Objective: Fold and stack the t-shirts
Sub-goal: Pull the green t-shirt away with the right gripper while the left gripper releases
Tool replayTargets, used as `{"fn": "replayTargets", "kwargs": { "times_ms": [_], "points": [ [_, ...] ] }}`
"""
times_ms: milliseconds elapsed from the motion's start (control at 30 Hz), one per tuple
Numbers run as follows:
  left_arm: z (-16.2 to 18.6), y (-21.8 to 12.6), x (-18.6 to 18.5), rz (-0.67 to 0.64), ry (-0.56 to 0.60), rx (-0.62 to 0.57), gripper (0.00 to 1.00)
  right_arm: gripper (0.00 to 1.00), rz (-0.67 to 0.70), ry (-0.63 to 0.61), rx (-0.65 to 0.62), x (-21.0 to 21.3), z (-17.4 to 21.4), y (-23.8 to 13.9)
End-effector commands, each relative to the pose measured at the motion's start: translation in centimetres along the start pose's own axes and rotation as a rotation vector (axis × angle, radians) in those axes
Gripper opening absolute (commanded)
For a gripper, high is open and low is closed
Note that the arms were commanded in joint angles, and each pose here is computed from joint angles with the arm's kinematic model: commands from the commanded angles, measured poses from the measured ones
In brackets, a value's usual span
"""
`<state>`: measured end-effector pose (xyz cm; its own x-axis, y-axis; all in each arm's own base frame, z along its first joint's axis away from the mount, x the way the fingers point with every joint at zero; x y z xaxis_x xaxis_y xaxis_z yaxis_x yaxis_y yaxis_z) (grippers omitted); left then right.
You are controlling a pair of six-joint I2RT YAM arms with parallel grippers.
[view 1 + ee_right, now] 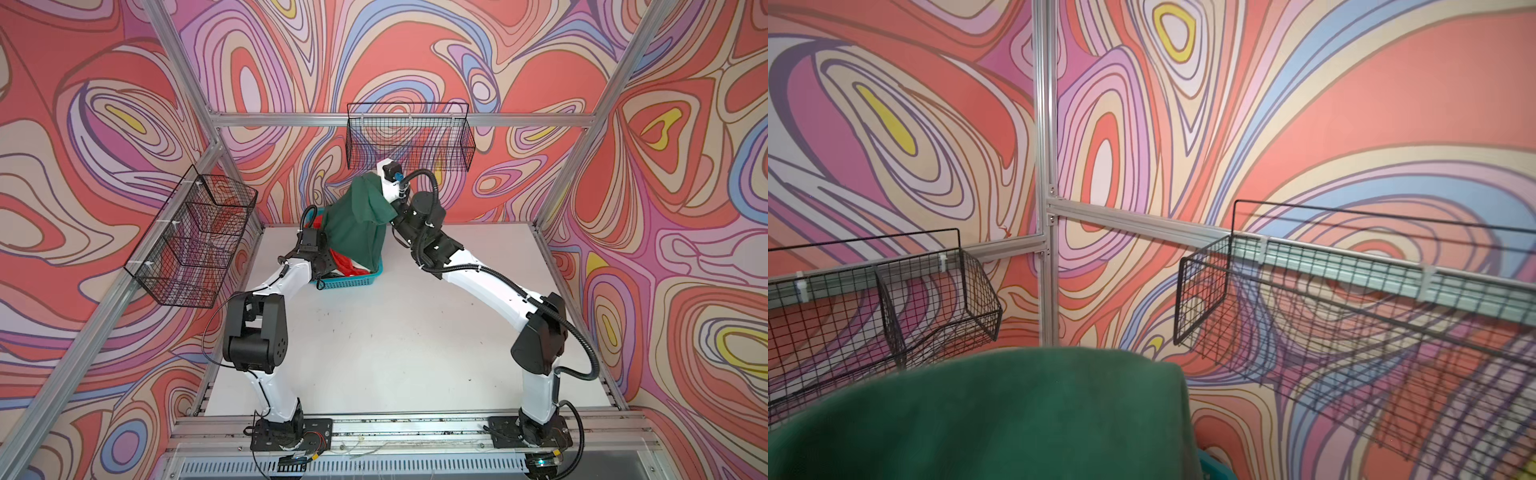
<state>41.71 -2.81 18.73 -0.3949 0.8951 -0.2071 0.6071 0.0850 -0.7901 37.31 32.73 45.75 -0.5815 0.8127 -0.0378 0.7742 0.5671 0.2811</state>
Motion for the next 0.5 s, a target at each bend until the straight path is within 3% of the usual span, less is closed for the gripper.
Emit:
{"fn": "replayTargets", "kwargs": {
  "times_ms": [0,467],
  "points": [
    [0.2,0.8,0.8,-0.066,-0.025,0.045,0.63,0.0,0.072,-0.049,-0.25,-1.9,-9.2,-3.7],
    [-0.8,1.1,3.4,-0.173,-0.033,0.06,0.61,0.0,0.289,-0.149,-0.242,-8.8,-13.1,-8.8]
  ]
}}
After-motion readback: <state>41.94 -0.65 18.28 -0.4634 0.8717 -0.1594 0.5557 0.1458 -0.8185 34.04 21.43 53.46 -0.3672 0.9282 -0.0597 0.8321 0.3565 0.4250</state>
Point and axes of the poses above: each gripper's point midway between its finger pads, its own y axis out along the fingers, its own x axis along the line the jaws close on, z = x × y, the point moved 10 cm from there along -y, back along the fingers, and after that the axes turned 2 degrees about y, right-handed, at the moved point
